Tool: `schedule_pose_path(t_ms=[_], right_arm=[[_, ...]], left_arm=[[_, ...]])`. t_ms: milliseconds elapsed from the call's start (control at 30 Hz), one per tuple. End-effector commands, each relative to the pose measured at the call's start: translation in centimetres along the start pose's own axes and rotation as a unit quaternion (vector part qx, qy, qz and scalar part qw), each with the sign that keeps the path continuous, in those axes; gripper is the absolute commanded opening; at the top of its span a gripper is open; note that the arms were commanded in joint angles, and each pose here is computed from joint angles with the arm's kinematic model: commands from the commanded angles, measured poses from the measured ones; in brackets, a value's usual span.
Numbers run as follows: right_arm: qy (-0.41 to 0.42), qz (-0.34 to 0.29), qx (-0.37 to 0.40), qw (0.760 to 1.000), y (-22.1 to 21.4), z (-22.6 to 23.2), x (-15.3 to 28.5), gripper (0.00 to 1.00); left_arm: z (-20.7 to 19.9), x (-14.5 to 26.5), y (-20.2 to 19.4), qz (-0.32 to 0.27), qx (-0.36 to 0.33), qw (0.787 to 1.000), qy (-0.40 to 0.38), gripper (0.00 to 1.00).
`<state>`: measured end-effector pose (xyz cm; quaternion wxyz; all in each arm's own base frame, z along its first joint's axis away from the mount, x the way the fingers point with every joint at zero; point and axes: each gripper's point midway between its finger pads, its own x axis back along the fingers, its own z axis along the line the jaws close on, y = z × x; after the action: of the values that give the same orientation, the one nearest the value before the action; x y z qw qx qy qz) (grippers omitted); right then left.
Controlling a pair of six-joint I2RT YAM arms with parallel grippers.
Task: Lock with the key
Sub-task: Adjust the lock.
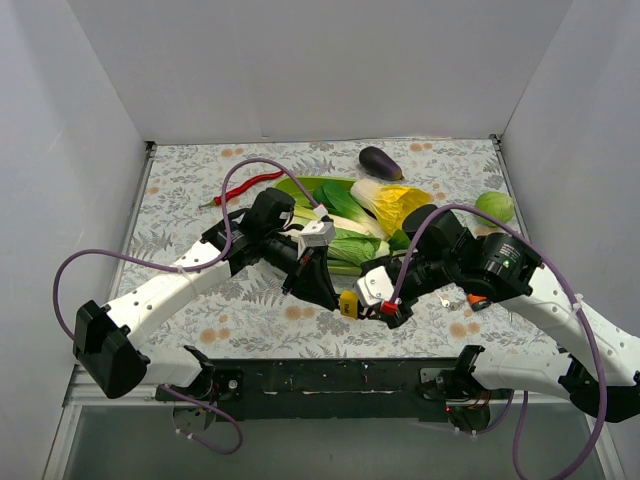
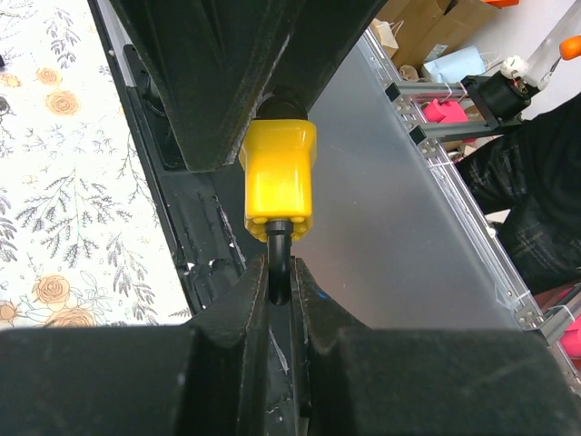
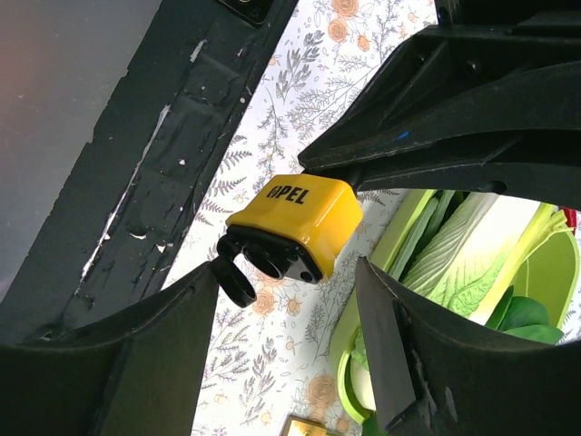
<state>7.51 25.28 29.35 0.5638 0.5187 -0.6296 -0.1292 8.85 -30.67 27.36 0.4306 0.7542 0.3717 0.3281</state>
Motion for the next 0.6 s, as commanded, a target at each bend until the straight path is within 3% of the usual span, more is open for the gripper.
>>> schedule_pose_path(t_ms=[0, 567], right_arm=[[-0.006, -0.024, 0.018, 1.0, 1.7, -0.2, 0.7, 0.67], [-0.009, 0.007, 0.038, 0.999, 1.1, 0.0, 1.9, 0.67]], left_arm=[[-1.0, 0.0, 1.4, -0.013, -0.036, 0.999, -0.016, 0.0], [-1.1, 0.0, 1.1, -0.011, -0.036, 0.999, -0.019, 0.0]])
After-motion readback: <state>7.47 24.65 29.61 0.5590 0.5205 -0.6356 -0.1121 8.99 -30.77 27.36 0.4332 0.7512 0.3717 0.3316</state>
